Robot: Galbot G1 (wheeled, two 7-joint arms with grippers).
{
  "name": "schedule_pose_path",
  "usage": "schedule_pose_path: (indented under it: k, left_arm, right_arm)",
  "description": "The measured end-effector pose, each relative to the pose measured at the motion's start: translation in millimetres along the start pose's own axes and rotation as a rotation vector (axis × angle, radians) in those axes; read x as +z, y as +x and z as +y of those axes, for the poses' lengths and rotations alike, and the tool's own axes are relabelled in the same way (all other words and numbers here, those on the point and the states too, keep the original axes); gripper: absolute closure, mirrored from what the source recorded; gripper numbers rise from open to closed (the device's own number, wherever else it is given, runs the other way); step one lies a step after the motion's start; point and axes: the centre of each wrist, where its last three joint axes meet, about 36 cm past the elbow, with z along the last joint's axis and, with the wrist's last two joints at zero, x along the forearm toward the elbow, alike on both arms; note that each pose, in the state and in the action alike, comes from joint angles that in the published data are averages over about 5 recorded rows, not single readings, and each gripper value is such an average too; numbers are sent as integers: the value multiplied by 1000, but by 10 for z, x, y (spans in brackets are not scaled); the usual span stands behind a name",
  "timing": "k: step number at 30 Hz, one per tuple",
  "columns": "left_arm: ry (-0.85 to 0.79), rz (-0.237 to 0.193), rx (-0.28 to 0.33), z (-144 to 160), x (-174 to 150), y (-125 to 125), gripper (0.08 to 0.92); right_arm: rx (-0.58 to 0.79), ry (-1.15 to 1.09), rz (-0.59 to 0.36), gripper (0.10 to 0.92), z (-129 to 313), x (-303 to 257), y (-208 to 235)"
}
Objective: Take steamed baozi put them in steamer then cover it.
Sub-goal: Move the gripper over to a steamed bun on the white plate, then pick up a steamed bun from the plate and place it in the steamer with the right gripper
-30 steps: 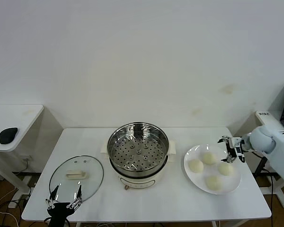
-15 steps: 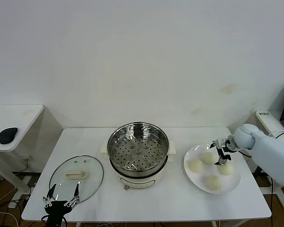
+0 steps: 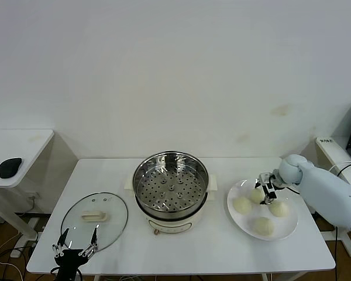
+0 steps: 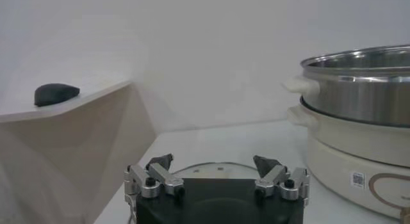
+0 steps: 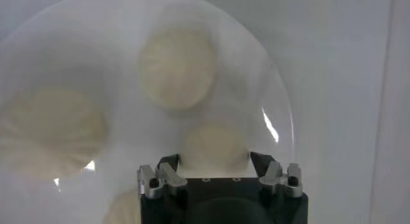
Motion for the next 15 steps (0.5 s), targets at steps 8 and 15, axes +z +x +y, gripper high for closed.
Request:
schedule_pose_path:
  k: [8,15]
  left_arm:
    - [-1,-2,-4,12,-2,2,177]
    - [-5,-6,-2,27,-11,-8,177]
  right_arm:
    - [0,7,1,428,-49,6,100]
    - [19,15,-13,430,-127,10,387]
